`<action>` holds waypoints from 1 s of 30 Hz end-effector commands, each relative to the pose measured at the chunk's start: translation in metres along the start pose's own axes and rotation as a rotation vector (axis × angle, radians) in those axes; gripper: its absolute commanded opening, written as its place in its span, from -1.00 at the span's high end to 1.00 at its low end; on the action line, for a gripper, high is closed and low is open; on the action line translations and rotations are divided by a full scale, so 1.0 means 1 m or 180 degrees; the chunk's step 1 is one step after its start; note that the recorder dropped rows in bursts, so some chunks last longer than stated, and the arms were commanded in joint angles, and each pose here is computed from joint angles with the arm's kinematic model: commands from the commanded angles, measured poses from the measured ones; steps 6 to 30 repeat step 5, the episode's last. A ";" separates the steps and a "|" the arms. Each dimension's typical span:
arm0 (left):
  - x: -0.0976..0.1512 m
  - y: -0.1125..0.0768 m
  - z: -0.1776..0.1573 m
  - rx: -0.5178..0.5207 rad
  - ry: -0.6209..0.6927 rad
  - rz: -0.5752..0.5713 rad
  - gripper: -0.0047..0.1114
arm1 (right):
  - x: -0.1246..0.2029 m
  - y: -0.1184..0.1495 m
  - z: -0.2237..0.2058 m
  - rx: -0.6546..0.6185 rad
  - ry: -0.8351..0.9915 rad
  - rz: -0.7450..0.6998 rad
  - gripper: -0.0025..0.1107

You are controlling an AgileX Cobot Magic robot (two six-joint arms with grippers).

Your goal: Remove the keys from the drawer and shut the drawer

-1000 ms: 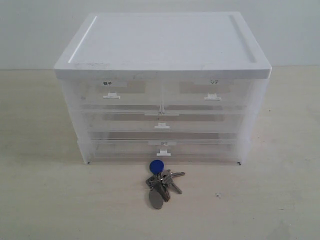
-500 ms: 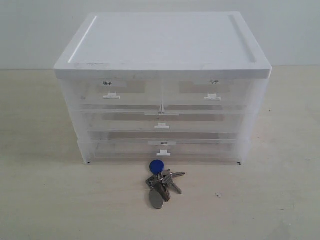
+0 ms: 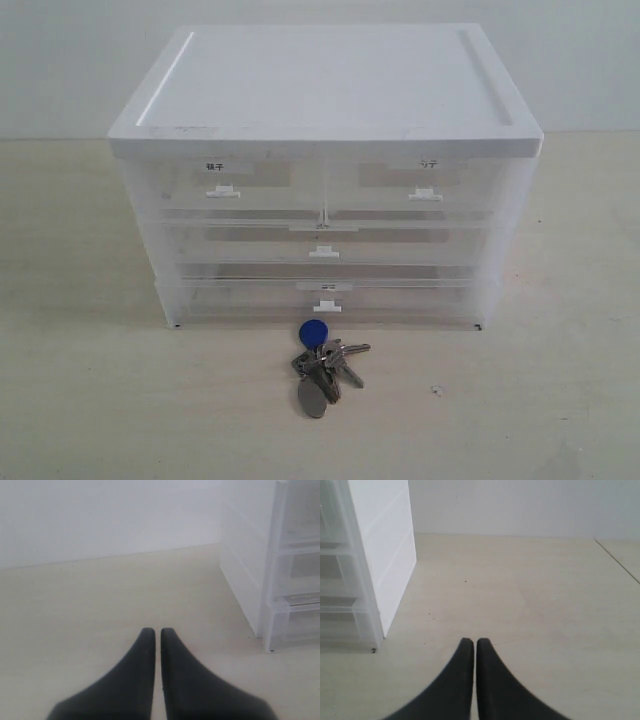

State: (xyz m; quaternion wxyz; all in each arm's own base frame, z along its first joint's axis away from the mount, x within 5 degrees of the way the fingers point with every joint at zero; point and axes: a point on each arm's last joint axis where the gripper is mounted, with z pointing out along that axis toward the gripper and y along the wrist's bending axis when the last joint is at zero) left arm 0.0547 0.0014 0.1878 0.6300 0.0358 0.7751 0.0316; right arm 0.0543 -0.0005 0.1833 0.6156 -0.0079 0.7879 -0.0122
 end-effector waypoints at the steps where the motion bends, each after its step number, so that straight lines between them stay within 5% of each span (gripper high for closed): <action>1: 0.001 0.000 0.000 -0.0009 0.0006 -0.0031 0.84 | -0.001 0.000 -0.001 -0.0010 -0.0028 0.0003 0.96; 30: 0.001 0.000 0.000 -0.0009 0.0006 -0.0031 0.84 | -0.001 0.000 -0.001 -0.0010 -0.0028 0.0003 0.96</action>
